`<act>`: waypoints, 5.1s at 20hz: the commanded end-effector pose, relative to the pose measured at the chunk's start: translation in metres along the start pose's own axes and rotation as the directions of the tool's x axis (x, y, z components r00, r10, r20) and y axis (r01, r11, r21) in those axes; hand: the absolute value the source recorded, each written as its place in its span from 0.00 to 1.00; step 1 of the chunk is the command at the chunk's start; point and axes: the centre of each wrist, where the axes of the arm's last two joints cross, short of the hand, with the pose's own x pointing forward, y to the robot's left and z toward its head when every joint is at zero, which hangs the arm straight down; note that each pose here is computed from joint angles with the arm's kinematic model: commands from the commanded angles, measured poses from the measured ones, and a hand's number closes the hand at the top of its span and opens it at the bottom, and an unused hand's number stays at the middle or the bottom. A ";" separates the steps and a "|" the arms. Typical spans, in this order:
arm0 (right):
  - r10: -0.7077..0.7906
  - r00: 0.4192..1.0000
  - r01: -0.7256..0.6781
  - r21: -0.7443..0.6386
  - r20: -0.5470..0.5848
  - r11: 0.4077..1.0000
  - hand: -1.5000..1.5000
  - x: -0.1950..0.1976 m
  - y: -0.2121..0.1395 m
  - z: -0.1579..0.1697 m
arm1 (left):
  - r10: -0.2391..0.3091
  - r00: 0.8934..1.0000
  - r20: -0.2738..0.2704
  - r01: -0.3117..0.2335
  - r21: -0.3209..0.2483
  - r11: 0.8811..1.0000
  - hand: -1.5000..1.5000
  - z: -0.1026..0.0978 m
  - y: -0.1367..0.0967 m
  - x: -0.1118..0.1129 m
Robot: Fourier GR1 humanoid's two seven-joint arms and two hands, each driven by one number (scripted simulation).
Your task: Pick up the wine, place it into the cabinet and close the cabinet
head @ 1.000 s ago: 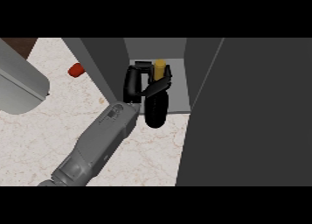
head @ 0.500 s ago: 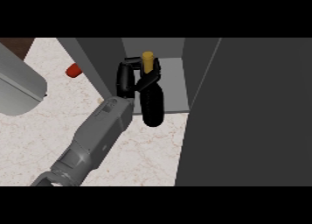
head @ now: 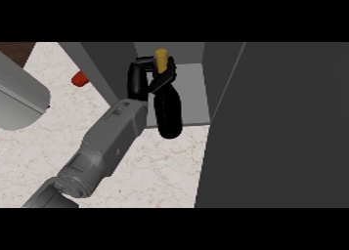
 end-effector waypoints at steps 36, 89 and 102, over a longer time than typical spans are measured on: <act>-0.046 0.998 0.042 0.098 0.041 0.994 0.00 0.002 0.011 -0.006 | 0.138 0.962 -0.235 -0.115 0.108 0.987 1.00 0.022 0.023 -0.033; -0.064 0.996 0.058 0.109 0.054 0.992 0.00 -0.009 0.003 -0.007 | 0.106 0.955 -0.277 -0.047 0.209 0.977 1.00 -0.013 -0.005 0.008; -0.073 0.996 0.067 0.111 0.050 0.992 0.00 -0.009 -0.001 0.003 | -0.275 0.939 -0.207 0.312 0.172 0.935 1.00 -0.019 0.037 -0.002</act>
